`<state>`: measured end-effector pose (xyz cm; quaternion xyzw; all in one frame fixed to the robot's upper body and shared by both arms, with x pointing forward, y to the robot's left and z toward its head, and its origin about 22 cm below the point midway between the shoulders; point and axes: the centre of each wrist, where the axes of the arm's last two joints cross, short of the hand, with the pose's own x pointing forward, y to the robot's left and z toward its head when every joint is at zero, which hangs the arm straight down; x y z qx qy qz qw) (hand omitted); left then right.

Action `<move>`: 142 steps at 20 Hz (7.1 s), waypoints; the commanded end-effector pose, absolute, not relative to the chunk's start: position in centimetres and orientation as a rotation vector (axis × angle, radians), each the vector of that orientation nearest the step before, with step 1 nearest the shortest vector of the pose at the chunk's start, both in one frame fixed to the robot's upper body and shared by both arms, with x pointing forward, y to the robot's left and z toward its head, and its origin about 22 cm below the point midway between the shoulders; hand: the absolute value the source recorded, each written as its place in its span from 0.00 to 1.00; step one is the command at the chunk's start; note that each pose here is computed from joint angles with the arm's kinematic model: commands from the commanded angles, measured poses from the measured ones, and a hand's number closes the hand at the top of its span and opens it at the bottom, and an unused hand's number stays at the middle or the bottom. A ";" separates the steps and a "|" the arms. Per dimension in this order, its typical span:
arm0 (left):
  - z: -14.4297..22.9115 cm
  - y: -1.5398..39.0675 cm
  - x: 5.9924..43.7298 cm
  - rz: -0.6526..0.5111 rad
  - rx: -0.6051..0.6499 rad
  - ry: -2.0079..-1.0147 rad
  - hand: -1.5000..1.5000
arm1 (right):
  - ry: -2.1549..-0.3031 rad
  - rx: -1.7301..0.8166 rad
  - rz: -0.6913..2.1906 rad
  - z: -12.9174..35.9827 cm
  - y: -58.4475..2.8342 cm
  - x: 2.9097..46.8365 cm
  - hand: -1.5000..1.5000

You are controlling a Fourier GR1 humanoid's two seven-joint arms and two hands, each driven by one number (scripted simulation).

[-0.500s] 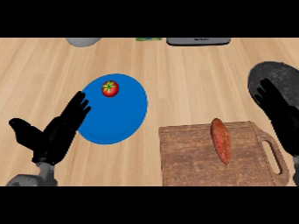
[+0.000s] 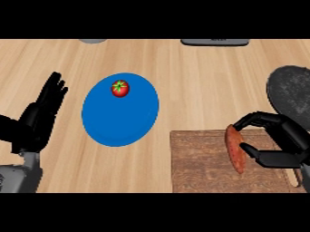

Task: Pick the sweet potato from the cutting board and place it in the pan

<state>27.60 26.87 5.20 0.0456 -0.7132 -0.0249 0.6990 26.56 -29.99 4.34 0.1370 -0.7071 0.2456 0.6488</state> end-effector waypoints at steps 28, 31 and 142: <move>5.0 27.8 30.7 -0.064 0.195 -1.606 0.50 | -1.682 -0.042 1.333 21.3 -35.3 33.8 0.00; 5.4 26.6 30.2 -0.054 0.197 -1.616 0.50 | -1.669 0.058 1.355 18.2 -35.4 32.5 0.00; 4.3 27.5 29.4 -0.046 0.203 -1.620 0.50 | -1.585 -0.920 0.484 13.7 -22.2 25.5 1.00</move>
